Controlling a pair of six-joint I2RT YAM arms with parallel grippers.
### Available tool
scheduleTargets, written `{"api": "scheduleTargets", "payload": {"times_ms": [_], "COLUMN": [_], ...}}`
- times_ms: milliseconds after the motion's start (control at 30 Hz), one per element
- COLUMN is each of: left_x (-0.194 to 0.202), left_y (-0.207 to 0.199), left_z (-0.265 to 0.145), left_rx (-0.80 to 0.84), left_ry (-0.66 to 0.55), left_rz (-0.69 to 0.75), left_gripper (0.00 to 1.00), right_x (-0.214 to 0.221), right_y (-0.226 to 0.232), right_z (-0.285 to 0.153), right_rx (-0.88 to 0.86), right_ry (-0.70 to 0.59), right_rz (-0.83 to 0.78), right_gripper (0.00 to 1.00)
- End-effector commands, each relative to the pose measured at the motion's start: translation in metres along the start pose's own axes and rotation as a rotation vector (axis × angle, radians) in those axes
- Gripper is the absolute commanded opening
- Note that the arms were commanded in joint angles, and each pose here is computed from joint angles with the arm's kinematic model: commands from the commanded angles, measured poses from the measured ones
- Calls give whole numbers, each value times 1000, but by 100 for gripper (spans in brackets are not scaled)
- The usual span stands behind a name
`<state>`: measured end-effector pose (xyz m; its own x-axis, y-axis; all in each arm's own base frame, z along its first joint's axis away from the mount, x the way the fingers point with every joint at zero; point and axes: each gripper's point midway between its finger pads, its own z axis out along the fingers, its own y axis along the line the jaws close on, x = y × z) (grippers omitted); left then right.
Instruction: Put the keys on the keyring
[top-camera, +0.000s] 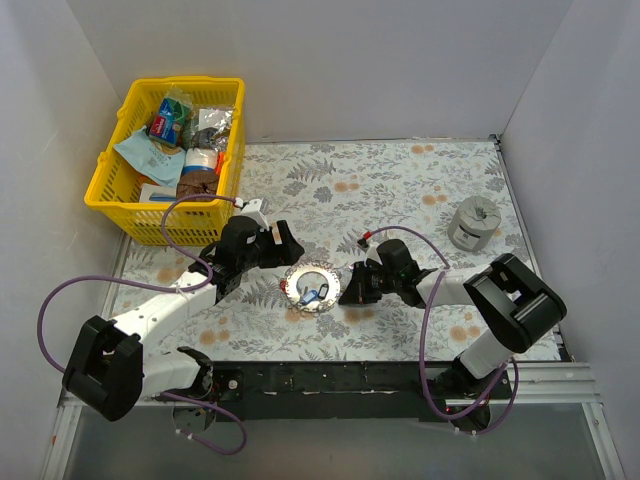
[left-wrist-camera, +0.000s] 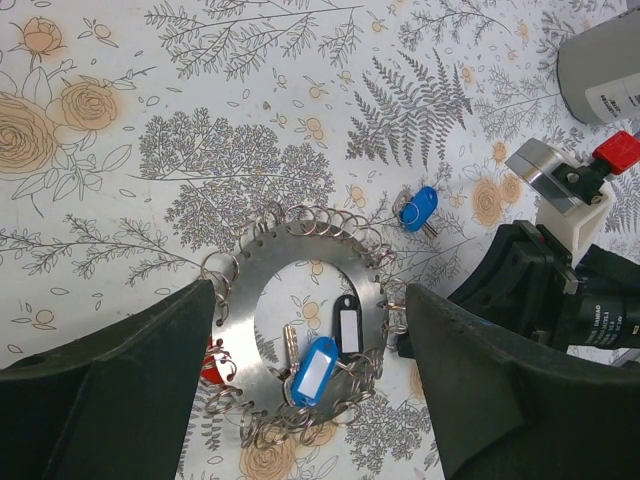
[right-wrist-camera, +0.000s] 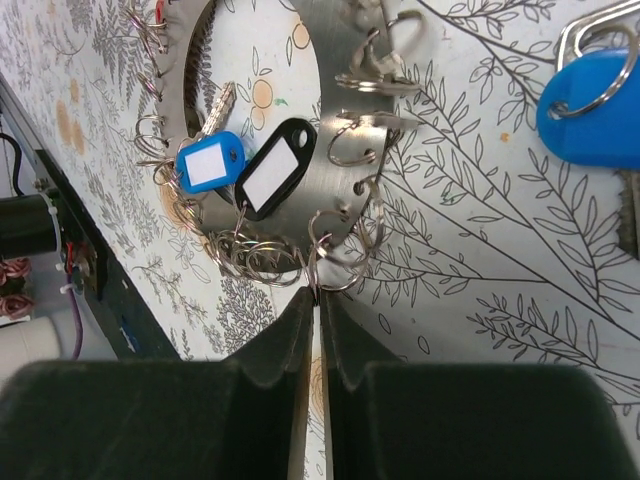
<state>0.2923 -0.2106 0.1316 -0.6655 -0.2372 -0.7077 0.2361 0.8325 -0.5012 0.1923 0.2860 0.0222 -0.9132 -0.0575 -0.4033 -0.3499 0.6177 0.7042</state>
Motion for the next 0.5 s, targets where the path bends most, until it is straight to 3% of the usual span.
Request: {"api": "scheduleTargets", "payload": {"times_ms": [0, 100, 467], "left_x": [-6, -5, -9], "left_y": [-6, -5, -18], "left_z": [-4, -6, -13], "left_rx": [21, 18, 100], "left_ry": [-19, -18, -32], "left_rz": [10, 14, 91], "left_gripper": [76, 76, 75], "right_x": [-14, -18, -39], "right_y": [2, 4, 21], "right_z": [7, 6, -11], "right_rx": [-11, -14, -42], "right_ry": [-37, -52, -106], "right_rz": [-16, -35, -288], "right_gripper": [9, 1, 1]}}
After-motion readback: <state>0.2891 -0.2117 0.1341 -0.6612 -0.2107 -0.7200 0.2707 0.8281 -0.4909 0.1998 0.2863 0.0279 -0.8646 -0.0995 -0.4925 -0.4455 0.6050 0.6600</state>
